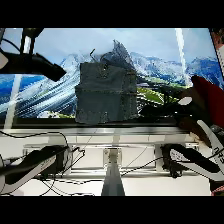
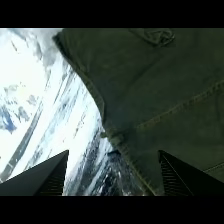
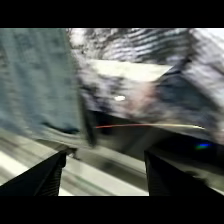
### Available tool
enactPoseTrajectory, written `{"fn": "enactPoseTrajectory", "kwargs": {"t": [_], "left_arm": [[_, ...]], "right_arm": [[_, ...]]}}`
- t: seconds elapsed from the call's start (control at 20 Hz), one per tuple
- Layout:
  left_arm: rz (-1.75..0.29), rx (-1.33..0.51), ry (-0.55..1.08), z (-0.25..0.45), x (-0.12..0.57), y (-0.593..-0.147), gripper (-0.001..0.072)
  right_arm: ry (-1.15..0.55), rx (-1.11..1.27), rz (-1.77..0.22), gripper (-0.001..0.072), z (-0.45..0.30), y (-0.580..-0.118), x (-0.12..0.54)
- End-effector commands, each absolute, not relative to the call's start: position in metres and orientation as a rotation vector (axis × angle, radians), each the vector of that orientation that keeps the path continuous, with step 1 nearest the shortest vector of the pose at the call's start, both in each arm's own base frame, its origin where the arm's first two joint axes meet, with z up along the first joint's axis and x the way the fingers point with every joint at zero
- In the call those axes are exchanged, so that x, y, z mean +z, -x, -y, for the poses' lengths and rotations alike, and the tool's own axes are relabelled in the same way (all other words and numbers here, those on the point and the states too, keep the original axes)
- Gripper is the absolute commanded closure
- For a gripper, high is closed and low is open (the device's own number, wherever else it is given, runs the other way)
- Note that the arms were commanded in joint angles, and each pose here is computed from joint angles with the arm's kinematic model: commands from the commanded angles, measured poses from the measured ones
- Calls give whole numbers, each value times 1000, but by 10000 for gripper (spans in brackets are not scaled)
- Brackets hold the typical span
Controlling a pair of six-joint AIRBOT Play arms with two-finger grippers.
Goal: Fold the clothes and pants, and hang the long-sleeved shirts on hangers.
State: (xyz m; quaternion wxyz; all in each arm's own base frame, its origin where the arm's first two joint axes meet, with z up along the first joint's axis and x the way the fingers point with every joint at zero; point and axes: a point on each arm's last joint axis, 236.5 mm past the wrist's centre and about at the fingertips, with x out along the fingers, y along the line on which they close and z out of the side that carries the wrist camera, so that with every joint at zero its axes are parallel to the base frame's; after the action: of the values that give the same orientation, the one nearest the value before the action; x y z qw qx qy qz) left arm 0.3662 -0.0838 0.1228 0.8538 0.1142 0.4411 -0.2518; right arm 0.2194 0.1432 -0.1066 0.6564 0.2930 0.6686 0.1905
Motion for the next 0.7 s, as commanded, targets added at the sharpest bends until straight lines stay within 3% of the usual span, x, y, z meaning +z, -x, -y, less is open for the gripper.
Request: {"fn": "enactPoseTrajectory", "kwargs": {"t": [0.0, 0.15, 0.25, 0.3, 0.5, 0.65], "left_arm": [[-1109, -451, 0, 52, 70, -339, 96], [-1311, -445, 193, 33, 11, -285, 96], [-1395, -425, 284, 25, -19, -255, 96], [-1414, -431, 335, 27, -30, -243, 97], [-1437, -480, 495, 53, -63, -214, 97], [-1449, -453, 559, 64, -89, -198, 97]], "right_arm": [[-729, 385, -1551, 169, -163, -214, -125], [-734, 363, -1518, 185, -169, -223, -130], [-719, 378, -1511, 304, -170, -223, -130], [-707, 389, -1507, 312, -170, -223, -130], [-665, 454, -1475, 666, -173, -225, -126], [-638, 487, -1471, 666, -174, -223, -125]]}}
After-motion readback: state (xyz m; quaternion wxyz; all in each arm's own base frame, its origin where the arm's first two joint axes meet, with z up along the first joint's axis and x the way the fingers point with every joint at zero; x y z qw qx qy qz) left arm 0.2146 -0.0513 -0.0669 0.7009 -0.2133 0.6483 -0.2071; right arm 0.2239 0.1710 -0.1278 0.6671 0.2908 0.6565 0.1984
